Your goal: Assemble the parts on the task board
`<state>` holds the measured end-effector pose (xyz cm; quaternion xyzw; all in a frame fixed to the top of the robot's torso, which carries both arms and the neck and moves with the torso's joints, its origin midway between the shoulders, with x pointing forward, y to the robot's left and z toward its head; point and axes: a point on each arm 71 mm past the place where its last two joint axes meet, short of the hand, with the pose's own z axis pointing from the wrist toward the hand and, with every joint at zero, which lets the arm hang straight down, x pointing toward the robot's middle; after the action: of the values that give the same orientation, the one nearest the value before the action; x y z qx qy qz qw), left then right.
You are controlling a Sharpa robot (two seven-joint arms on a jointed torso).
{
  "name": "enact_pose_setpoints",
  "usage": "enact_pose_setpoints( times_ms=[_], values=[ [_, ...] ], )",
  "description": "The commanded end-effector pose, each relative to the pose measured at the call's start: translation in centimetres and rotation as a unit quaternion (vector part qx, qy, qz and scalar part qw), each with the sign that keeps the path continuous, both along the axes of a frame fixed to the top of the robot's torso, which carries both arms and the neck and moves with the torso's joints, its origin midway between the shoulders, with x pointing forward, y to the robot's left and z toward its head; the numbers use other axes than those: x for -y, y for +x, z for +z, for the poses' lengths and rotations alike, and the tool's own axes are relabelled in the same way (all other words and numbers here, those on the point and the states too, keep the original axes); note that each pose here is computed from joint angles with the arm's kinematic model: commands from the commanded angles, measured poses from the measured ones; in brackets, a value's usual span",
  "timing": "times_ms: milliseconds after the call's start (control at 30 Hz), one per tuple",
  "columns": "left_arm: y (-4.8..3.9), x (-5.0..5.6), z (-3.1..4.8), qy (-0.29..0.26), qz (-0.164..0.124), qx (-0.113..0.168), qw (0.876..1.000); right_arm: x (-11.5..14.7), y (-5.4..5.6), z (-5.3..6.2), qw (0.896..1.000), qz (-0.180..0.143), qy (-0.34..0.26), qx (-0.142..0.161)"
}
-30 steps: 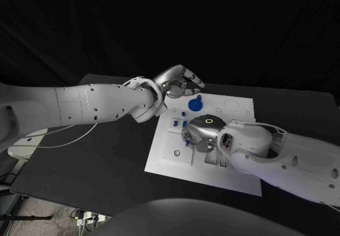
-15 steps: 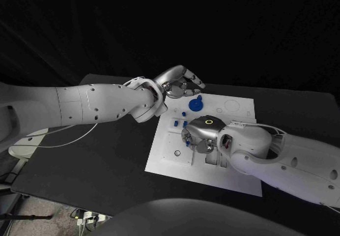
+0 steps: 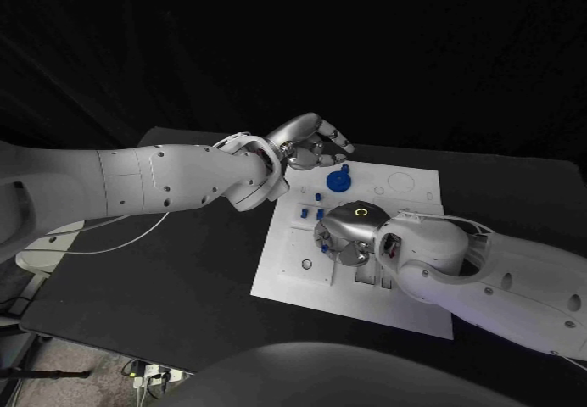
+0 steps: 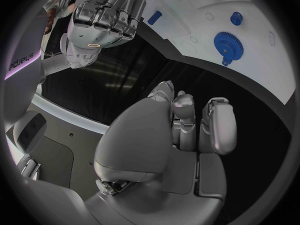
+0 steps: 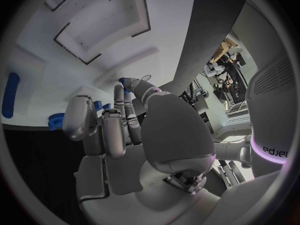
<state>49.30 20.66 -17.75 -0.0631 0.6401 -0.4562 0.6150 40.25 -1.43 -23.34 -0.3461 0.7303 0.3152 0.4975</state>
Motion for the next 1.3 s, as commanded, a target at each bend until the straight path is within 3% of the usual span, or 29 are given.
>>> enact_pose_setpoints(
  times_ms=[33, 1000, 1133, 1300],
  values=[
    [-0.04, 0.2, -0.05, 0.001, -0.006, -0.005, 1.0, 0.1, 0.0, -0.2, 1.0, -0.002, -0.01, 0.002],
    [0.01, 0.3, -0.22, 0.004, -0.008, -0.013, 1.0, 0.8, 0.0, -0.4, 1.0, -0.01, -0.001, -0.002],
    [0.01, 0.3, -0.32, 0.004, -0.008, -0.013, 1.0, 1.8, 0.1, 0.1, 0.999, -0.015, 0.029, 0.01],
    [0.0, 0.1, -0.5, 0.004, -0.006, -0.013, 1.0, 4.0, 0.7, 2.0, 0.997, -0.023, 0.069, 0.036]
  ],
)
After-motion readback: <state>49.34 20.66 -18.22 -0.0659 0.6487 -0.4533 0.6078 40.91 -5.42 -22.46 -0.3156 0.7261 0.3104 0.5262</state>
